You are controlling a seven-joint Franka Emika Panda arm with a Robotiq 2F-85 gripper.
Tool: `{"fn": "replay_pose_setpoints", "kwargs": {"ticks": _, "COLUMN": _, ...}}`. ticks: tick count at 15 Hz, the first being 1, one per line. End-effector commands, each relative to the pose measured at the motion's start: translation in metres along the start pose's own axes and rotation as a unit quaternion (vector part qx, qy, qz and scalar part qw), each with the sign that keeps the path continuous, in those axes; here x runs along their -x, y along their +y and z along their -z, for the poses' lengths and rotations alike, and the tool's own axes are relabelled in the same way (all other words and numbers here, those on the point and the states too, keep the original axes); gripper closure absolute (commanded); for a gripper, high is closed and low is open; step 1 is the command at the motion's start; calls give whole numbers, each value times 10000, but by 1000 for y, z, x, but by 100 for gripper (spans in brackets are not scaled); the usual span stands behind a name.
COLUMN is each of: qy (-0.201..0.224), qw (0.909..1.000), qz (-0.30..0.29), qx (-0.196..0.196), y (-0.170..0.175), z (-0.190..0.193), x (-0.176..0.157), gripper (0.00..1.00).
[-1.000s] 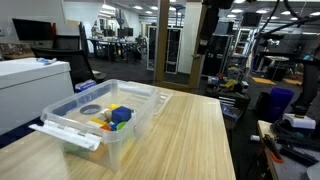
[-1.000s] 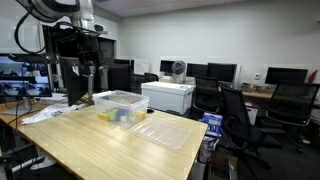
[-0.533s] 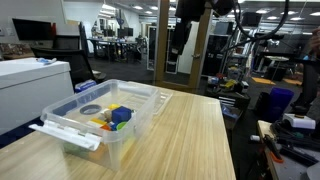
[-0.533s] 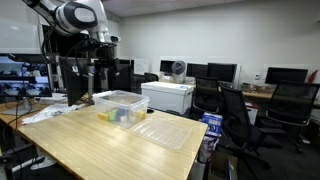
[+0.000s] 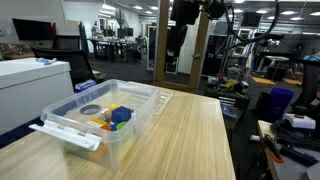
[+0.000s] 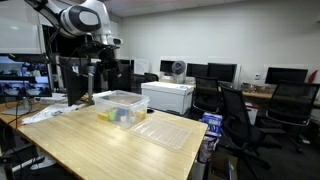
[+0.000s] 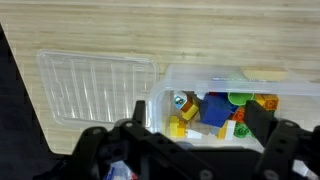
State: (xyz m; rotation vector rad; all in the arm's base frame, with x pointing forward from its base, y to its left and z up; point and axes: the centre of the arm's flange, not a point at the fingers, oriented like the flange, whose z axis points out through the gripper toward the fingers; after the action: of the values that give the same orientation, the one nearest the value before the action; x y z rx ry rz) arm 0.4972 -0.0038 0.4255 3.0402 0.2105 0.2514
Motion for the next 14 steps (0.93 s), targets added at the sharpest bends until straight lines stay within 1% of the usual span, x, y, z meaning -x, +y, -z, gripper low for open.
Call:
{"fn": "replay_pose_setpoints", "kwargs": {"ticks": 1, "qy": 0, "qw": 10000, "qz": 0, "qx": 0, "y": 0, "z": 0, "x": 0, "gripper": 0}}
{"fn": "replay_pose_setpoints", "kwargs": {"ticks": 2, "qy": 0, "qw": 10000, "qz": 0, "qx": 0, "y": 0, "z": 0, "x": 0, "gripper": 0}}
{"fn": "replay_pose_setpoints", "kwargs": {"ticks": 4, "qy": 83, "qw": 9998, "qz": 204, "qx": -31, "y": 2, "z": -6, "x": -2, "gripper": 0}}
{"fn": "replay_pose_setpoints", "kwargs": {"ticks": 9, "qy": 259, "qw": 9973, "qz": 691, "qx": -37, "y": 12, "z": -30, "x": -22, "gripper": 0}}
{"fn": "replay_pose_setpoints", "kwargs": {"ticks": 10, "qy": 292, "qw": 9964, "qz": 793, "qx": -73, "y": 12, "z": -37, "x": -29, "gripper": 0}}
{"fn": "replay_pose_setpoints", "kwargs": {"ticks": 11, "qy": 333, "qw": 9946, "qz": 974, "qx": -142, "y": 10, "z": -54, "x": -47, "gripper": 0}}
{"fn": "replay_pose_setpoints", "kwargs": {"ticks": 14, "qy": 568, "qw": 9910, "qz": 1183, "qx": -276, "y": -16, "z": -73, "x": -76, "gripper": 0}}
